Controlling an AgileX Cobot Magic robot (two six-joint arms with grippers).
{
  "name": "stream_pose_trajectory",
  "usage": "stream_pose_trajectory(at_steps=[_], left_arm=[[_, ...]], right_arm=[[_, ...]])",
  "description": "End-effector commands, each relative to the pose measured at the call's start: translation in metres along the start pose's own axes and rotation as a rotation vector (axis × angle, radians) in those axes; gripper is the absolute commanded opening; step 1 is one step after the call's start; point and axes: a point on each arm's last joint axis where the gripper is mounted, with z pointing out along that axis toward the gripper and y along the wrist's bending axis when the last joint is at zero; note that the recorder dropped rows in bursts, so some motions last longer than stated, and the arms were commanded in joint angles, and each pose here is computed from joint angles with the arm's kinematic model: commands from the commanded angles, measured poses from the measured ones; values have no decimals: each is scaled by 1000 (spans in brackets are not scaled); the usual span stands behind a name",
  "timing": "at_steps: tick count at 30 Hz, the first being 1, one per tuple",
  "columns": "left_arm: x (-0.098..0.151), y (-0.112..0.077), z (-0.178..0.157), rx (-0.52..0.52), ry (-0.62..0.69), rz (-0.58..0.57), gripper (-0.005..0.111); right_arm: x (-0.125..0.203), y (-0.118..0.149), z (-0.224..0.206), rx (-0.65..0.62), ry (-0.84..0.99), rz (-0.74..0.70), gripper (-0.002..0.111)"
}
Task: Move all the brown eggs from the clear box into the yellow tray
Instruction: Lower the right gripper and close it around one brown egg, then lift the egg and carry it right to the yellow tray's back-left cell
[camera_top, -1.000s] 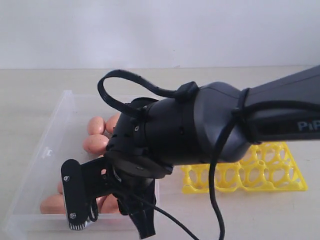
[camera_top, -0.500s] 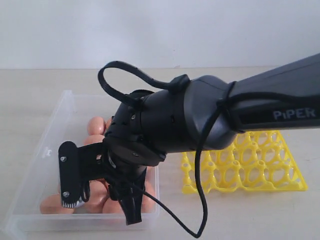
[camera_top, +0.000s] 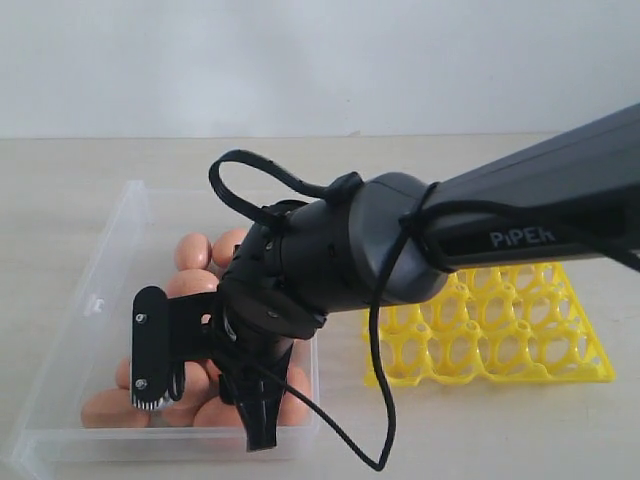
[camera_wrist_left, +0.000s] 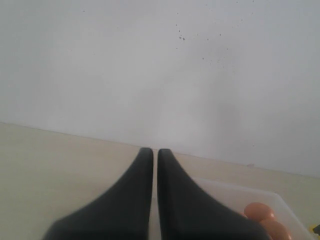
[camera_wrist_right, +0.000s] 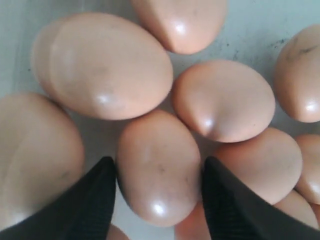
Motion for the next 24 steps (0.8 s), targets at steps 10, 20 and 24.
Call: stream_pose_trajectory(at_steps=[10,20,24], left_arm=[[-3,0,0,-5,-22,-18,4],[-3,0,0,-3,-22,-18,4],[-3,0,0,-3,-22,-18,4]], right_arm=[[-6,-7,10,53,-119,207,0],[46,-39,-3,241,-635,836,0],[74,-19,-13,363,-955,924,0]])
